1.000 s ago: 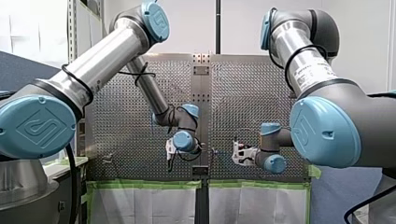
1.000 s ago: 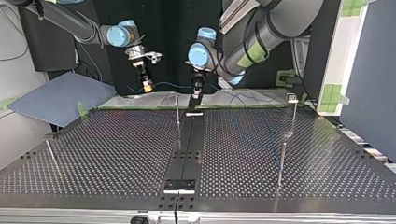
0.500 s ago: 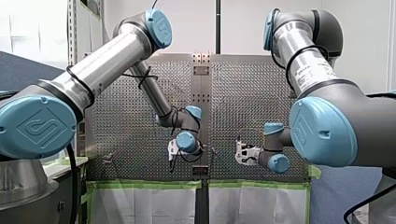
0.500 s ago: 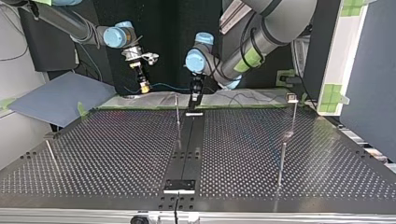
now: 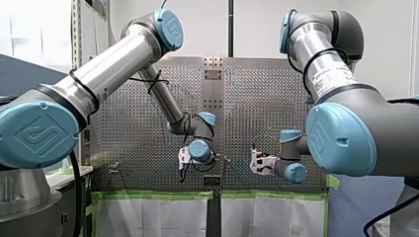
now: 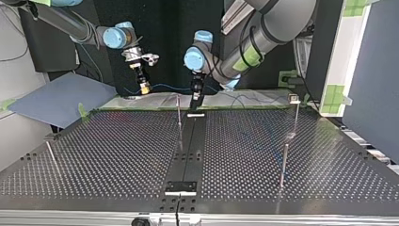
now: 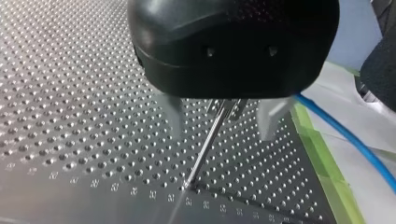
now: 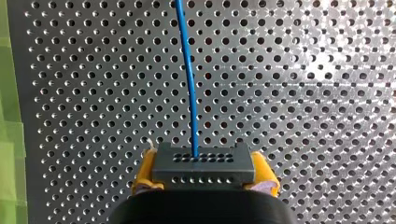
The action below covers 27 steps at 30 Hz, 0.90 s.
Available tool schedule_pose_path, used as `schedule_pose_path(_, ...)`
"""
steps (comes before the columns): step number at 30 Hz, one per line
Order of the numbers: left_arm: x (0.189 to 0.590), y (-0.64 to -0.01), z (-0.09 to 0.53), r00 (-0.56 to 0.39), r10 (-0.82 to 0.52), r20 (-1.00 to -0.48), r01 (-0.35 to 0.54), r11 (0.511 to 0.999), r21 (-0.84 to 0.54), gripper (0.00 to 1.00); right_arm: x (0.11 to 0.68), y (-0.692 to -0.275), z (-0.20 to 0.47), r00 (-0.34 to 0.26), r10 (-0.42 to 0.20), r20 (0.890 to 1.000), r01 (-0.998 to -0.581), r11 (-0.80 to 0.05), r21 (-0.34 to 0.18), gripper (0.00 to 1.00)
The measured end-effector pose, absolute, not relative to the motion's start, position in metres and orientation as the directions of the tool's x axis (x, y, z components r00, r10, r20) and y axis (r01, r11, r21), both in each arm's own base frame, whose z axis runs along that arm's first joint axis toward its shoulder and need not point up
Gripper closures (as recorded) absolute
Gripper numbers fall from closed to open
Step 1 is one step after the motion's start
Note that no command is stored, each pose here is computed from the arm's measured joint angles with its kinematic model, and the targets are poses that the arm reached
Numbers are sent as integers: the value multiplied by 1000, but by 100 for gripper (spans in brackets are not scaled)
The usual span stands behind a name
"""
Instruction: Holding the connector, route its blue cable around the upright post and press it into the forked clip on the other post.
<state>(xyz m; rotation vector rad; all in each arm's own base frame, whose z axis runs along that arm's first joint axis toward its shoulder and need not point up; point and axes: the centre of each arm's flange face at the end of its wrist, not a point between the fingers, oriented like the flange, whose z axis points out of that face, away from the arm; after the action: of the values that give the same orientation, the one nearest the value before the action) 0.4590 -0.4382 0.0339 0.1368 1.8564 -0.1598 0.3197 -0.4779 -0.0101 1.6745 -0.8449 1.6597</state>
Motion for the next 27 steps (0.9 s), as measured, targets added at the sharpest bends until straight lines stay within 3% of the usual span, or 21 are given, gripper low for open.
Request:
schedule_pose_path(1, 458, -440, 34, -284, 16, -959, 180, 983, -37, 99, 320, -478, -10, 3, -12, 1000, -801, -598, -5, 100)
schedule_pose_path(10, 455, -450, 35, -268, 7, -963, 227, 972, -56, 99, 317, -479, -10, 5, -11, 1000, -807, -591, -3, 100)
schedule_pose_path(27, 450, -449, 5, -219, 2, -976, 227, 973, -49, 99, 303, -490, -10, 4, -2, 1000, -851, -526, 2, 100)
